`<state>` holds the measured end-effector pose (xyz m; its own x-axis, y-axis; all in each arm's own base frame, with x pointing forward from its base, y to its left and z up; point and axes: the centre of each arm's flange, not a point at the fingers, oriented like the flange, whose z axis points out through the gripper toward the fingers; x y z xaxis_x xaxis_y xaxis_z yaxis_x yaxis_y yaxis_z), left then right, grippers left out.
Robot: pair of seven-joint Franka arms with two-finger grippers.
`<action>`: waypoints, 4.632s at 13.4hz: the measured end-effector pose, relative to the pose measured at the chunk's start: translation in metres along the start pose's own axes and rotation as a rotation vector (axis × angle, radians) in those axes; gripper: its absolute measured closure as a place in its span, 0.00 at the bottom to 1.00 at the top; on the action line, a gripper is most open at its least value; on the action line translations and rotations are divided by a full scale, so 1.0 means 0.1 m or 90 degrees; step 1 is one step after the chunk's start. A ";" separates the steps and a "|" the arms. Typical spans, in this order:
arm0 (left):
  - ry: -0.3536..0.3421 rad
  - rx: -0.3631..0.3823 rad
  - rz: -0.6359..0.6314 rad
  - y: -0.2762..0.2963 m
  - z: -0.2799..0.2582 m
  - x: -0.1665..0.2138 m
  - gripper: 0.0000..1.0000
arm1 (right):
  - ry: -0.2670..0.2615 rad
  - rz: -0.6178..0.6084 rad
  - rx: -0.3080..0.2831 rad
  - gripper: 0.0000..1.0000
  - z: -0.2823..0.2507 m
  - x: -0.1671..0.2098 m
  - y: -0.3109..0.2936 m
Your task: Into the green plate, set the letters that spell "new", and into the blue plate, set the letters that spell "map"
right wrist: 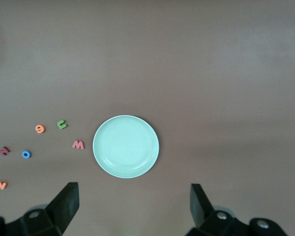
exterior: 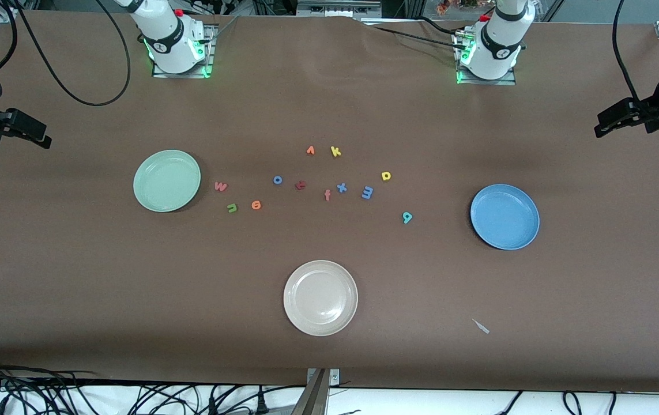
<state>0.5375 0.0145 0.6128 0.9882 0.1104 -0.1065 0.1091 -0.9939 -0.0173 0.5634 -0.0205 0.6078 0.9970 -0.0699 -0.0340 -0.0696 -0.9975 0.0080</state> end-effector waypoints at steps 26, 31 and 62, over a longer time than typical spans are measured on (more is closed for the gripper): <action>0.002 -0.002 -0.014 -0.12 -0.01 0.00 0.00 | -0.001 0.000 0.000 0.00 0.00 0.00 0.00; 0.007 -0.002 -0.015 -0.13 -0.05 0.00 0.00 | -0.001 0.000 0.000 0.00 0.01 0.00 0.00; 0.028 -0.004 -0.020 -0.16 -0.05 0.07 0.00 | -0.002 0.001 0.000 0.00 0.01 0.00 0.00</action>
<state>0.5427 0.0315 0.6175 0.9881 0.1407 -0.0621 0.1401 -0.9900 -0.0139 0.5633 -0.0204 0.6068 0.9968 -0.0716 -0.0369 -0.0714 -0.9974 0.0076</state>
